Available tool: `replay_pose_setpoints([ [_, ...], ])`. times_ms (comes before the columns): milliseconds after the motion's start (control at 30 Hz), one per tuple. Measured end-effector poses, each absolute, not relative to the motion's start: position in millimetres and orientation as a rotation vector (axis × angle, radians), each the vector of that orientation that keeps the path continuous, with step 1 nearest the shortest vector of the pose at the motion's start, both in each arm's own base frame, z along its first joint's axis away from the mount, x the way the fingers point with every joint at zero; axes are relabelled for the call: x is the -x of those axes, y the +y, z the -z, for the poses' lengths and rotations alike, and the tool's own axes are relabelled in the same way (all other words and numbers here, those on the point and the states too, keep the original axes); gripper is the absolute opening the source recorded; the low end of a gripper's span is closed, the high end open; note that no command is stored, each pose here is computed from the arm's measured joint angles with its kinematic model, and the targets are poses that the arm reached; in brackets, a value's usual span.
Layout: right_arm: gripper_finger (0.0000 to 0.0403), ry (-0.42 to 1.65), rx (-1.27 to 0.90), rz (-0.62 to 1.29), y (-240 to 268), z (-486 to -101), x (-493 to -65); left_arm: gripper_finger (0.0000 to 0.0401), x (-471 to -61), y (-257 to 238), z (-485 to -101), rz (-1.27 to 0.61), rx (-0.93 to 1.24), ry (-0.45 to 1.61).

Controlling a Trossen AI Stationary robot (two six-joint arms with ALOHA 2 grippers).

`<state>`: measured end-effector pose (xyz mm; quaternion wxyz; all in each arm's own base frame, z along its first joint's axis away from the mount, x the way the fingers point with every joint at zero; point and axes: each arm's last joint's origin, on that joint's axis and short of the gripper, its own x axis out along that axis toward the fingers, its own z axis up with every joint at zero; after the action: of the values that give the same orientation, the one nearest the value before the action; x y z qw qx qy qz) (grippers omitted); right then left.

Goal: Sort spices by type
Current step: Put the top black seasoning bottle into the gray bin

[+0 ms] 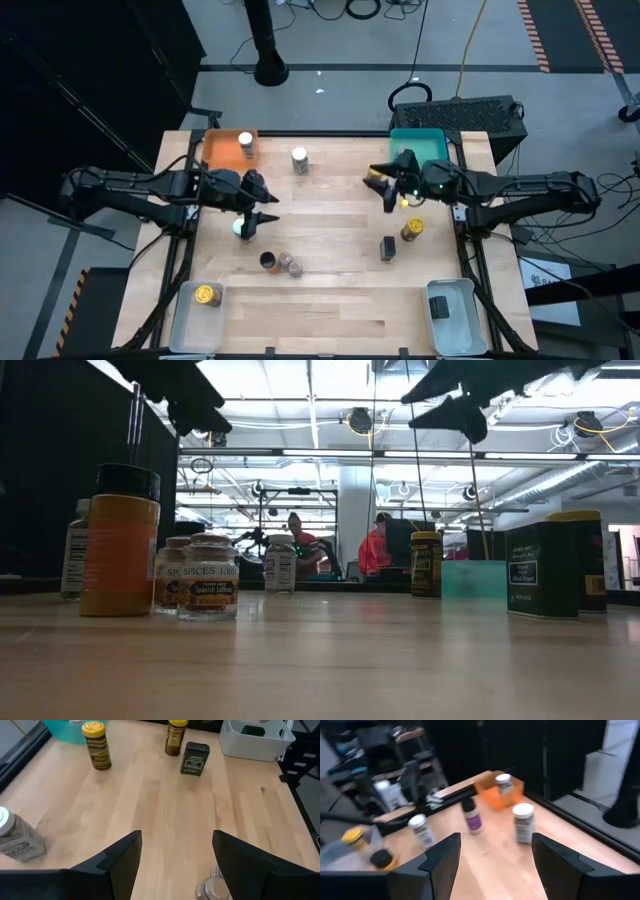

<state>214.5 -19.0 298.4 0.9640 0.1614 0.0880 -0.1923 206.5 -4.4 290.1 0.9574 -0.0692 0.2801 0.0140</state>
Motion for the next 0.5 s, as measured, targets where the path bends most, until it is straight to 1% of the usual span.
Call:
replay_pose_setpoints([
  [100,0.0226,0.175,-0.289,0.346,-11,-299,-216,0.0251,-210,-13,-291,-0.017,0.153,0.584],
  [167,0.0226,0.169,-0.274,0.330,-8,-301,-216,0.0251,-210,-19,-289,-0.013,0.183,0.653],
  [233,0.0226,0.151,-0.265,0.321,-7,-303,-215,0.0251,-206,-23,-285,-0.048,0.225,0.767],
  [367,0.0226,0.122,-0.267,0.324,-7,-309,-209,0.0251,-193,-23,-269,-0.208,0.294,1.065],
  [433,0.0226,0.108,-0.264,0.329,-8,-311,-207,0.0251,-188,-21,-265,-0.248,0.276,1.175],
  [500,0.0226,0.098,-0.259,0.329,-8,-313,-206,0.0251,-185,-16,-263,-0.271,0.213,1.250],
])
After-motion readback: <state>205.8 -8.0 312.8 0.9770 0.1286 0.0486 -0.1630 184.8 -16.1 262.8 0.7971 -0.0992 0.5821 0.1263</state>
